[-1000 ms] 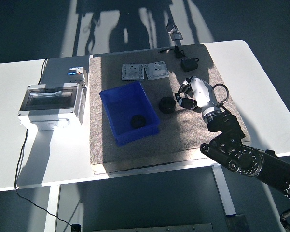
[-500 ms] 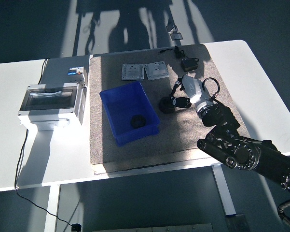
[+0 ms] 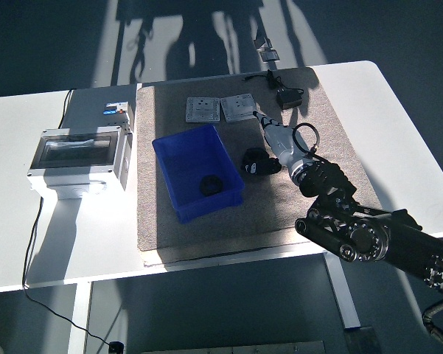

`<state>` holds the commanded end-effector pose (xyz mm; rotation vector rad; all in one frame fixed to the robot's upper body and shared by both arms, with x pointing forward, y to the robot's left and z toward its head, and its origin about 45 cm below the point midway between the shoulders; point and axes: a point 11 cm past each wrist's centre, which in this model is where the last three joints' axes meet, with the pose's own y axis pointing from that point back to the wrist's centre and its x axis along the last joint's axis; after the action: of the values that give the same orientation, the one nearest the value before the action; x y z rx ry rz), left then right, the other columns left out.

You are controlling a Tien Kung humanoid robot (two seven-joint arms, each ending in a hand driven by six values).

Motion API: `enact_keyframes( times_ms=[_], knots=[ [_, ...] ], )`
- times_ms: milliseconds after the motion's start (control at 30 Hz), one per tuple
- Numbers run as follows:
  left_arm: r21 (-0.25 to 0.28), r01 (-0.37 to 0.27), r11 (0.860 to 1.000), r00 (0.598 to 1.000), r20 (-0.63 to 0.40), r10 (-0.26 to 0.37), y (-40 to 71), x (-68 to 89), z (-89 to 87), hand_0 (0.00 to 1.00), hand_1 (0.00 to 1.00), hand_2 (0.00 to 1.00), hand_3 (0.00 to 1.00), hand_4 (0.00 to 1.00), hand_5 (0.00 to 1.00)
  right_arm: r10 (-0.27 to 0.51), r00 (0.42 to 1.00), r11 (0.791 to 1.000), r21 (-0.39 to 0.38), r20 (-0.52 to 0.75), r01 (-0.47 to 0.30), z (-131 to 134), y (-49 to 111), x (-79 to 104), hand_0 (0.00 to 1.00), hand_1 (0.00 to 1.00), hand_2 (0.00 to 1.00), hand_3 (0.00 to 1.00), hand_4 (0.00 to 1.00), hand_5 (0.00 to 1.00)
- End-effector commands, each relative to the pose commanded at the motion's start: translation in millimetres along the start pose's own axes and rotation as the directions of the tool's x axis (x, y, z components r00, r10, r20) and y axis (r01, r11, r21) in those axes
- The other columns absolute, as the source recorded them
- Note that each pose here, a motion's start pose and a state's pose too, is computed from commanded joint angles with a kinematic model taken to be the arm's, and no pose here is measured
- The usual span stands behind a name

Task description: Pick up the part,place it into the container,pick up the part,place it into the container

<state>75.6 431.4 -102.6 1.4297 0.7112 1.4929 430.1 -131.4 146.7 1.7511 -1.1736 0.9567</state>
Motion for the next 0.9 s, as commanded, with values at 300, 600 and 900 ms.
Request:
enact_keyframes(
  times_ms=[300,600,900],
  knots=[
    [-0.006,0.003,1.0,1.0,0.004,-0.003,-0.1,-0.7,3.2,0.685,0.644,0.616,0.549,0.428,0.521,-0.088,0.995,0.995,-0.054,-0.039,0.086,18.3,3.1,-21.5,0.899,0.884,0.892,0.998,0.926,0.289],
    [-0.007,0.004,1.0,1.0,0.007,-0.004,-0.1,-1.0,4.3,0.684,0.643,0.616,0.548,0.427,0.522,-0.13,0.99,0.989,-0.081,-0.046,0.126,22.7,6.5,-30.7,0.85,0.668,0.689,0.796,0.744,0.212],
    [-0.009,0.004,1.0,1.0,0.011,-0.004,-0.1,-1.0,4.7,0.684,0.643,0.618,0.549,0.426,0.526,-0.1,0.995,0.994,-0.031,0.027,0.1,17.8,11.1,-36.0,0.752,0.401,0.44,0.418,0.501,0.136]
  ],
)
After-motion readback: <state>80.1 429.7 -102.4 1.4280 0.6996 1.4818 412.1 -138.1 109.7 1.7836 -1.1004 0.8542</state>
